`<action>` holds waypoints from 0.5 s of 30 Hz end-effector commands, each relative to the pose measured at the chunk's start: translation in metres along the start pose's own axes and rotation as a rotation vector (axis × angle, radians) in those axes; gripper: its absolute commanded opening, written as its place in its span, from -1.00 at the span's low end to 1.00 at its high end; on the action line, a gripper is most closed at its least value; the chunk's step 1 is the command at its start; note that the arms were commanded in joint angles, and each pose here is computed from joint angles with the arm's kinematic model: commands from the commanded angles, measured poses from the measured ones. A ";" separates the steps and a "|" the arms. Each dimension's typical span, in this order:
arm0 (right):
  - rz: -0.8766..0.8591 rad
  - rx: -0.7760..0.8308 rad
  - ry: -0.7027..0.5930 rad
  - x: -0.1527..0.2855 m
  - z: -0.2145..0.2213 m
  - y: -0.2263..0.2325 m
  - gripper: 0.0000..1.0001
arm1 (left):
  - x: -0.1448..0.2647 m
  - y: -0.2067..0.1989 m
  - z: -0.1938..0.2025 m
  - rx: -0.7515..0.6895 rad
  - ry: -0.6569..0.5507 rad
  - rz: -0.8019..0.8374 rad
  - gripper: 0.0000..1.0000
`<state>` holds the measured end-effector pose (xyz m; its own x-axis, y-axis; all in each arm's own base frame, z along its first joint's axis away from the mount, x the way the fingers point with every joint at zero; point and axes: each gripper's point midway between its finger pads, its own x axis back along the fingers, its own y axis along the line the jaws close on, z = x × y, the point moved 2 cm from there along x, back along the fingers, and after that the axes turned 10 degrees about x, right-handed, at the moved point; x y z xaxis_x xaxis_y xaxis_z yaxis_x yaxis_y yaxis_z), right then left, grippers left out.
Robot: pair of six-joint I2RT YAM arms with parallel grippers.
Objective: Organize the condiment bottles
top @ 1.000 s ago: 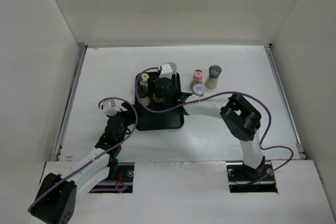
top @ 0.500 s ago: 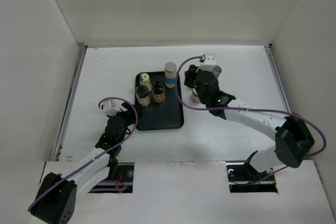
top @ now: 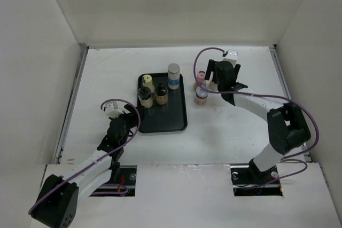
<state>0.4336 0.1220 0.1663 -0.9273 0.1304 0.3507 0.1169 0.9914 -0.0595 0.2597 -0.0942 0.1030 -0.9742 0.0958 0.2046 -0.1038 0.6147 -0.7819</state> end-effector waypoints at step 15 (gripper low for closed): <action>0.015 -0.026 -0.049 -0.043 -0.024 0.001 0.22 | 0.001 -0.001 0.000 -0.005 -0.012 0.026 0.43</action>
<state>0.4722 0.1147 0.1418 -0.9097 0.1524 0.3863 0.1302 0.9880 -0.0831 0.2595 -0.0944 0.1016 -0.9730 0.0964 0.2099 -0.1071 0.6167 -0.7799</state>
